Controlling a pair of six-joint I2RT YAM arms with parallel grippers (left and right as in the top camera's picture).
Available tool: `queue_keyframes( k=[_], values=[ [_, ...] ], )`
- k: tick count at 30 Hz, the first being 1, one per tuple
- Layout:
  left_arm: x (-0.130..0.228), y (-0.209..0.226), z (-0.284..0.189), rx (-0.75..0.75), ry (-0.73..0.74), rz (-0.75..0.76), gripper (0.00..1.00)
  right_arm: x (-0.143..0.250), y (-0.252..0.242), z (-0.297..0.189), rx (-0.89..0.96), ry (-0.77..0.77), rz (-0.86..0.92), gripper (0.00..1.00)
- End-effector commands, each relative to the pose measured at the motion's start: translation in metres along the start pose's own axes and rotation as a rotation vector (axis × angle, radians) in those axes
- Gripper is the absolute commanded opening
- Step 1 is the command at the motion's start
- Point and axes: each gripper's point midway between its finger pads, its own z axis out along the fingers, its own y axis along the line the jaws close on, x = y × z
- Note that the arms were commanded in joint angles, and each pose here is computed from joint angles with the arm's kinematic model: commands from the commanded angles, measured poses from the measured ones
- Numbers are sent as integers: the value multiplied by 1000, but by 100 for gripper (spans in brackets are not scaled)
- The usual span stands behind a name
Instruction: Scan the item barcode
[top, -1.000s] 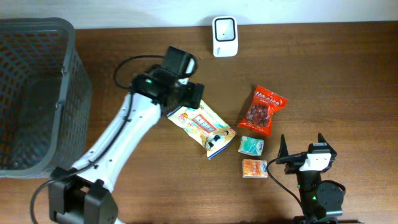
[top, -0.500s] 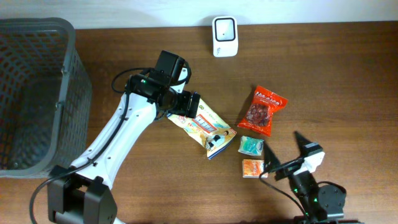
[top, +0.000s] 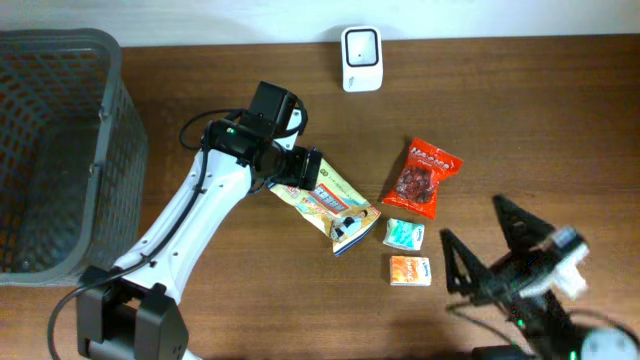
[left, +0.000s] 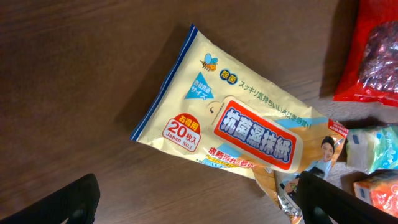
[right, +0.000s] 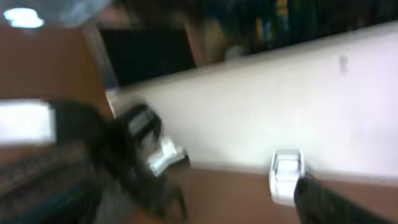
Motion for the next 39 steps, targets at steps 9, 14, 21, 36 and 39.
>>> queue_keyframes(
  k=[9,14,21,36,39],
  values=[
    [3,-2,-5,12,1,-13,99,77,11,85,-359,660,506,99],
    [2,20,-7,-116,-19,-175,99,192,-65,87,310,945,874,99],
    [2,45,-11,-256,-68,-391,99,296,-47,66,492,1292,1107,97],
    [8,52,-13,-299,-50,-397,99,332,-29,64,681,1297,1090,91],
    [8,52,-13,-303,-50,-387,99,332,-34,75,642,1255,1045,89]
  ],
)
